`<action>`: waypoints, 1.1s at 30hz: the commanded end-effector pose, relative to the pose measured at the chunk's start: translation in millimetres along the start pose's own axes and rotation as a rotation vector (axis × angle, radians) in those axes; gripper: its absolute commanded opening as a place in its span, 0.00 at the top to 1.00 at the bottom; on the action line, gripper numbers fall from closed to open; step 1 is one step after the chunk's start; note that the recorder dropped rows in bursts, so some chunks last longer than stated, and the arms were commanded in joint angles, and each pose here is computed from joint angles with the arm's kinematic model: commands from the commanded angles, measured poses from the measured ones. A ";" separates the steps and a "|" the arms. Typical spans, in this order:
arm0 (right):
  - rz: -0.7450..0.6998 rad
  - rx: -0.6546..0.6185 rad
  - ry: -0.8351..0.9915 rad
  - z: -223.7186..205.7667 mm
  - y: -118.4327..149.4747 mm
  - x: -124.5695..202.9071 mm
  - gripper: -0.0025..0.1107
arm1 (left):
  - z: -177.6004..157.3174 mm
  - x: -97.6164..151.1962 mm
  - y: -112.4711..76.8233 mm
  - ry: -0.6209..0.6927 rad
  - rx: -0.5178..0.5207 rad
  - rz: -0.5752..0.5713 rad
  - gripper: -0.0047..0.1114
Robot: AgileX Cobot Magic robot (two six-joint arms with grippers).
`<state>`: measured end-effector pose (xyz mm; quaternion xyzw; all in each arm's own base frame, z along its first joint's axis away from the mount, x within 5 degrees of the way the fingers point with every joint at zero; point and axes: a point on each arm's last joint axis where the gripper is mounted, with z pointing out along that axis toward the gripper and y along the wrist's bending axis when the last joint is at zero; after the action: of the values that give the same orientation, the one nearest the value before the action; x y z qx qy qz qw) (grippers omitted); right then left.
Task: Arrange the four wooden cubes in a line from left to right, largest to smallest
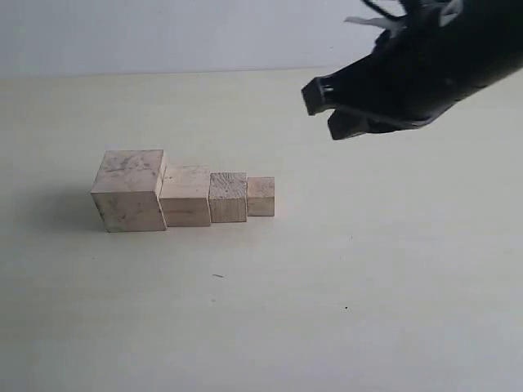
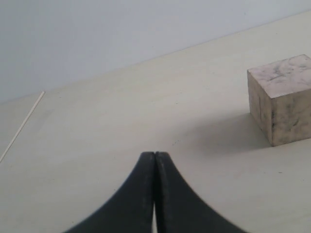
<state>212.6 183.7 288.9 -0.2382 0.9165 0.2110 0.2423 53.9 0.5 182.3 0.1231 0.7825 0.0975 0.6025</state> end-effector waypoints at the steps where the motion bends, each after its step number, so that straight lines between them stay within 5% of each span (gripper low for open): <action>1: -0.015 -0.017 -0.159 -36.7 1.5 21.3 0.98 | -0.3 -1.4 0.0 -0.019 0.001 -0.003 0.96; 17: -0.077 -0.073 -0.429 -132.2 14.2 51.8 0.98 | -0.3 -1.4 0.0 -0.019 0.001 -0.003 0.96; 24: -0.161 0.001 -0.542 -162.2 9.9 66.1 0.98 | -0.3 -1.4 0.0 -0.019 0.001 -0.003 0.96; 33: 0.033 0.192 -0.781 -168.5 -26.7 99.0 0.98 | -0.3 -1.4 0.0 -0.019 0.001 -0.003 0.96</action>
<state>94.1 55.7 371.1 -0.1493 0.7878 0.2163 0.5570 53.9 0.5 182.3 0.1231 0.7825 0.0975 0.6025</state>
